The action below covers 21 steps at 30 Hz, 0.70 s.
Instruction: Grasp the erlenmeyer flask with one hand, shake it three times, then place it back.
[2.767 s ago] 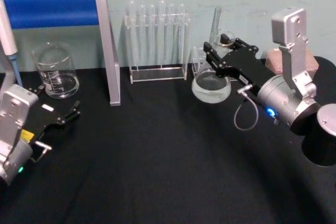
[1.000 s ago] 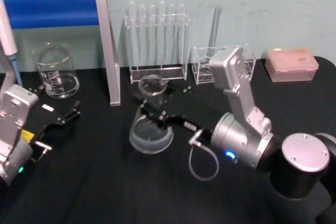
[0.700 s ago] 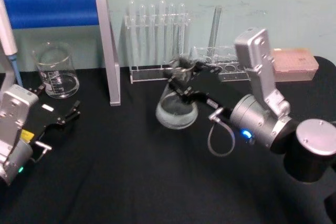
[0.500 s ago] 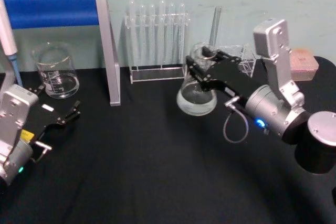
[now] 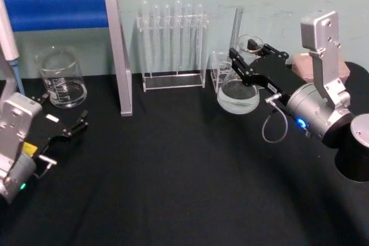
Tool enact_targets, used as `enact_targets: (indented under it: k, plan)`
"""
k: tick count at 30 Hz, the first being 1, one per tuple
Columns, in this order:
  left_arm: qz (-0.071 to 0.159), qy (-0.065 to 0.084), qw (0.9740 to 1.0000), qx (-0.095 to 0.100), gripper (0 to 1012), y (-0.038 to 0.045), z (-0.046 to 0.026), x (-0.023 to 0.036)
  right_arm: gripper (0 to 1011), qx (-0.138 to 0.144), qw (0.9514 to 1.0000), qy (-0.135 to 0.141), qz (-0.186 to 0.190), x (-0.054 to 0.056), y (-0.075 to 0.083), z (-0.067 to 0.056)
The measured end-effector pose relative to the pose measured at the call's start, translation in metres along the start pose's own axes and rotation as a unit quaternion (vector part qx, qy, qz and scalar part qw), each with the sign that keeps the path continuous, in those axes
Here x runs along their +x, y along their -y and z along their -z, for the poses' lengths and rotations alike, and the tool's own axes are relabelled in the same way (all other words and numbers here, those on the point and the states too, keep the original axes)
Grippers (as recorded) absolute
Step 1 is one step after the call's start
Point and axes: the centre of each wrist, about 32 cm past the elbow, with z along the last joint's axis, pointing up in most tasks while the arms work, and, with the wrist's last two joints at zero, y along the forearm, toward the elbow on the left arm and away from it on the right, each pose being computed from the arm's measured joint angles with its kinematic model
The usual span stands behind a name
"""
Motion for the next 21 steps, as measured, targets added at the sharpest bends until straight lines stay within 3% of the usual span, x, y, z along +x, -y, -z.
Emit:
enact_targets:
  k: [10, 21]
  plan:
    - [0.0, 0.0, 1.0, 0.0, 1001, 0.0, 0.0, 0.0, 450, 0.001, 0.9992, -0.006, -0.039, -0.018, 0.0, -0.001]
    - [0.0, 0.0, 1.0, 0.0, 1001, 0.0, 0.0, 0.0, 450, 0.002, 0.9942, -0.015, -0.106, -0.047, 0.004, -0.004]
